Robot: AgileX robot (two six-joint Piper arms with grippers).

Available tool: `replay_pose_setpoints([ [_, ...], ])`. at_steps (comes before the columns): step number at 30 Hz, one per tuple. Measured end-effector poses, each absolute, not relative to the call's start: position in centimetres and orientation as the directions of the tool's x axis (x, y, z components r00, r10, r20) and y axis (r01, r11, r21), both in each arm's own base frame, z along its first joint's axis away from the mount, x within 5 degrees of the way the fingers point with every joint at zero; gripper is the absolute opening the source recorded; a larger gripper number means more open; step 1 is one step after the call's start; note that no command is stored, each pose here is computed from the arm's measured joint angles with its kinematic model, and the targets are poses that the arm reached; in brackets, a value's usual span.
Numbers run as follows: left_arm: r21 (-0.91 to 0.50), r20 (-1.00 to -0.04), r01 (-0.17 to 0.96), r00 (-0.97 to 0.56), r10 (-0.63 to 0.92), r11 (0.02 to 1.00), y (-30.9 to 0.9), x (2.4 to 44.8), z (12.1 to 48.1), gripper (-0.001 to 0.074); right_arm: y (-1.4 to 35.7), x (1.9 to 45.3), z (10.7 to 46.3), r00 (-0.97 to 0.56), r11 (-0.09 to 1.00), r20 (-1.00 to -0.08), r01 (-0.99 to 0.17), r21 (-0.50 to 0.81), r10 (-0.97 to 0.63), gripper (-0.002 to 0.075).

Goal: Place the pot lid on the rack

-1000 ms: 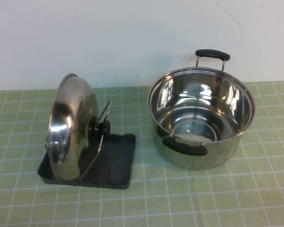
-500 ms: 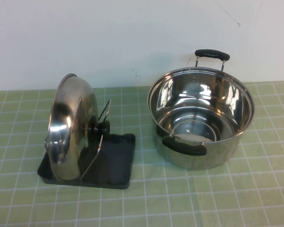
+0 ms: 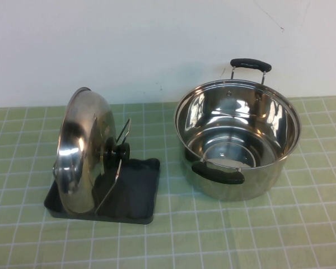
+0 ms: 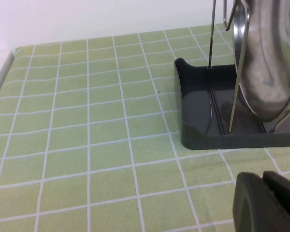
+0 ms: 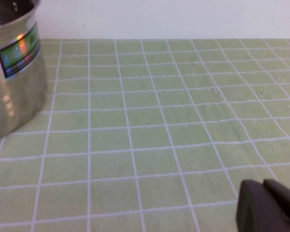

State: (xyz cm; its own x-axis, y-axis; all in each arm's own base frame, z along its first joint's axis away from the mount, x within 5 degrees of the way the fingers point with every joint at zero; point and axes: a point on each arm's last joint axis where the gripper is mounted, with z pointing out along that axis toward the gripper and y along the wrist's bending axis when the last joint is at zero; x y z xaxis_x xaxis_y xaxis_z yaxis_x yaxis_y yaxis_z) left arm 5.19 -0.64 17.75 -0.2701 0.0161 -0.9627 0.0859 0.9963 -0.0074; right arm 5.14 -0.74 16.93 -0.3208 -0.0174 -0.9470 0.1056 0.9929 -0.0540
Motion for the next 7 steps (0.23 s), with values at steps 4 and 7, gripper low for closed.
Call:
replay_pose_setpoints([
  [4, -0.007, -0.963, 0.086, -0.270, 0.016, 0.996, -0.64, 5.19, 17.75, -0.0002, -0.74, 5.14, 16.93, -0.324, 0.992, -0.945, 0.097, -0.080, -0.045, -0.0001],
  [7, -0.007, -0.963, 0.086, -0.270, 0.016, 0.996, -0.64, 5.19, 17.75, -0.0002, -0.75, 5.14, 16.93, -0.324, 0.992, -0.944, 0.095, -0.088, -0.052, -0.0001],
])
